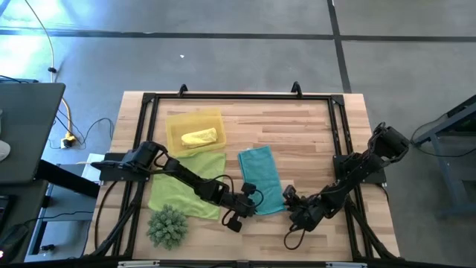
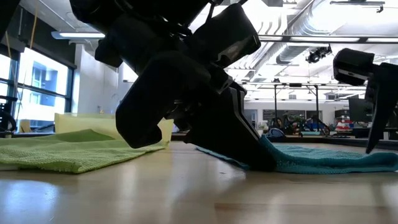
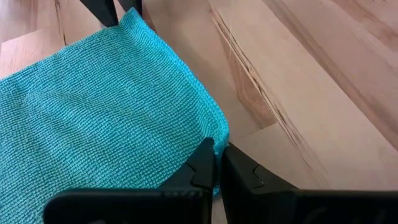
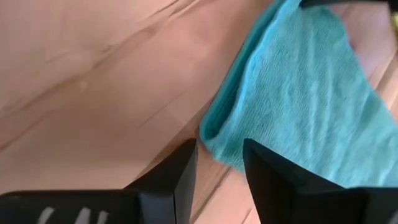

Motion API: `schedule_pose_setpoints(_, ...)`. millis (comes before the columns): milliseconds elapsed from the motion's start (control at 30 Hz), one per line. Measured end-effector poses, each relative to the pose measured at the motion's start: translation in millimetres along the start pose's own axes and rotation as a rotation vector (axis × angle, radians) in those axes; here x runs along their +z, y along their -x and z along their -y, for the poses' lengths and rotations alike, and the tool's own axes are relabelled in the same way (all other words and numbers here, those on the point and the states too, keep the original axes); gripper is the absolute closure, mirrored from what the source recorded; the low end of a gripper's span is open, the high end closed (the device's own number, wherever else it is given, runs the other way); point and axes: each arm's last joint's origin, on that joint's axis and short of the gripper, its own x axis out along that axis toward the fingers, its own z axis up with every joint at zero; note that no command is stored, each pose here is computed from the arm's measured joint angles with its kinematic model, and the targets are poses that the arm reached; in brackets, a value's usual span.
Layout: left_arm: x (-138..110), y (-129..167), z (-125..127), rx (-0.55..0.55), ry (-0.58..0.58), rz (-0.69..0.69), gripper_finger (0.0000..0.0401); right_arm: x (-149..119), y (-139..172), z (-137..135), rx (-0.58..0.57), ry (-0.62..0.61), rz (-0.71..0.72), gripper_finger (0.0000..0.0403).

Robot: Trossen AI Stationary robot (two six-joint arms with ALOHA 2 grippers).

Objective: Roll microfiber towels into tight, uniform cylinder then place into a basket
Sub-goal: Roll the blue microfiber towel

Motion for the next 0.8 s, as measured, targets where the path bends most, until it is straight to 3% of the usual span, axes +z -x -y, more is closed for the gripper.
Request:
schedule_pose_setpoints(267, 0, 0, 0, 0.0, 0.0, 0.0, 0.0395, 3, -10, -1, -0.031, 0.027, 0.008, 0.0283)
schedule_pose_setpoints(567, 2, 3, 8, 0.022, -0.004, 0.001, 0.0395, 1, -14, -3, 0.015, -0.141, 0.0, 0.039)
schedule_pose_setpoints(800, 10, 15, 6, 0.066, 0.023, -0.006, 0.0395, 3, -7, 2, 0.059, -0.323, 0.038, 0.0398)
